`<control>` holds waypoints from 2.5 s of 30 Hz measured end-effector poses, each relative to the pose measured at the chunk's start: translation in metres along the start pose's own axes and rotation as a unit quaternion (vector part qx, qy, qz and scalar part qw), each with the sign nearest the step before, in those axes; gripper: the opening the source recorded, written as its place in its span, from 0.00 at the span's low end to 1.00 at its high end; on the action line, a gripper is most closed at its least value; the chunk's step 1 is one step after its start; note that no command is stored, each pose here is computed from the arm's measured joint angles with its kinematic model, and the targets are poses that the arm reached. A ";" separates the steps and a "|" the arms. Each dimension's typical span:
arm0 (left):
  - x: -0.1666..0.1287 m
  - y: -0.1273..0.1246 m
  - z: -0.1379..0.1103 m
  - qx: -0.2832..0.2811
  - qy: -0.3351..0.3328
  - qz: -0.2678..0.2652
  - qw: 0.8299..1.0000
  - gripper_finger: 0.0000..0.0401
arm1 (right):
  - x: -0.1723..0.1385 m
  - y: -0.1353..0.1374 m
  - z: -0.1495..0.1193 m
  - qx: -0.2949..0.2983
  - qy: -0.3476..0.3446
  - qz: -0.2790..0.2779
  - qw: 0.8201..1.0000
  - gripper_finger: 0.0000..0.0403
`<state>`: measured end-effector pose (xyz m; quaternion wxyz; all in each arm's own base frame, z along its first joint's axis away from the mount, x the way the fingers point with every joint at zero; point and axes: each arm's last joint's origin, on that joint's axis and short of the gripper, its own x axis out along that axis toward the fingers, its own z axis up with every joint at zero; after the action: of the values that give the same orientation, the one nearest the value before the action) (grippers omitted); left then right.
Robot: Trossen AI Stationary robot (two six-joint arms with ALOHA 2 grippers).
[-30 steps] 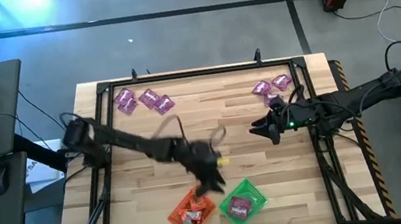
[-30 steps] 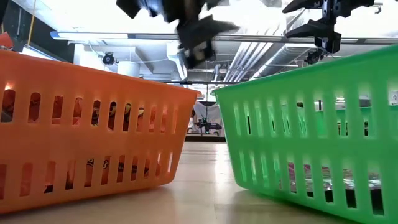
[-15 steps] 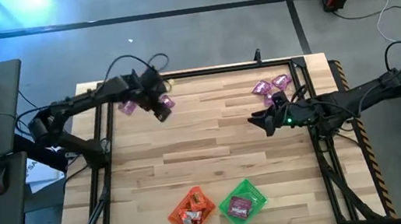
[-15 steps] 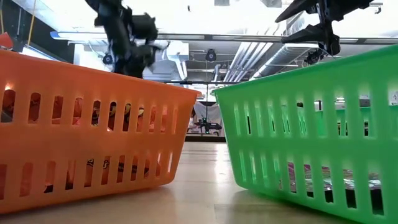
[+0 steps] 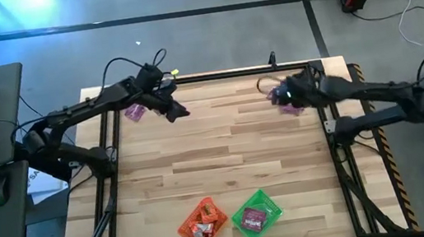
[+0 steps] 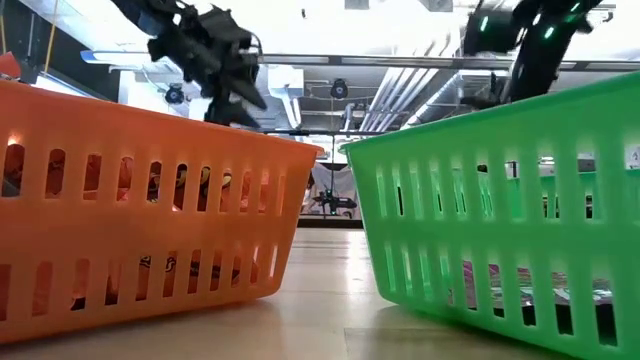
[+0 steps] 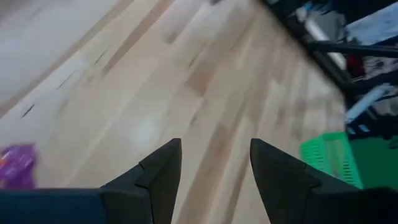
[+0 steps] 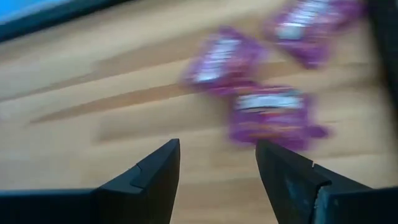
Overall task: Sort candy by brand, put in halloween buckets
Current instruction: Put the purple candy into the green basket
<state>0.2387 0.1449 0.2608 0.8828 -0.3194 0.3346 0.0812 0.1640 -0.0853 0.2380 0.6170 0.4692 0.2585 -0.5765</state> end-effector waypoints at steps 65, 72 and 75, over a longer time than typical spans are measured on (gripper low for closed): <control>0.008 -0.051 -0.003 0.001 -0.072 0.047 0.996 0.45 | 0.132 0.004 0.045 0.153 0.087 -0.024 0.984 0.39; 0.008 -0.051 -0.004 -0.001 -0.063 0.033 0.997 0.45 | 0.143 0.011 0.039 0.152 0.085 -0.023 0.984 0.39; 0.008 -0.051 -0.004 0.001 -0.063 0.033 0.997 0.45 | 0.143 0.011 0.039 0.151 0.078 -0.023 0.985 0.38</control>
<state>0.2607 0.1015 0.2793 0.8991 -0.3017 0.2892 0.1300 0.1947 -0.1875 0.1352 0.5038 0.5941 0.2269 -0.5846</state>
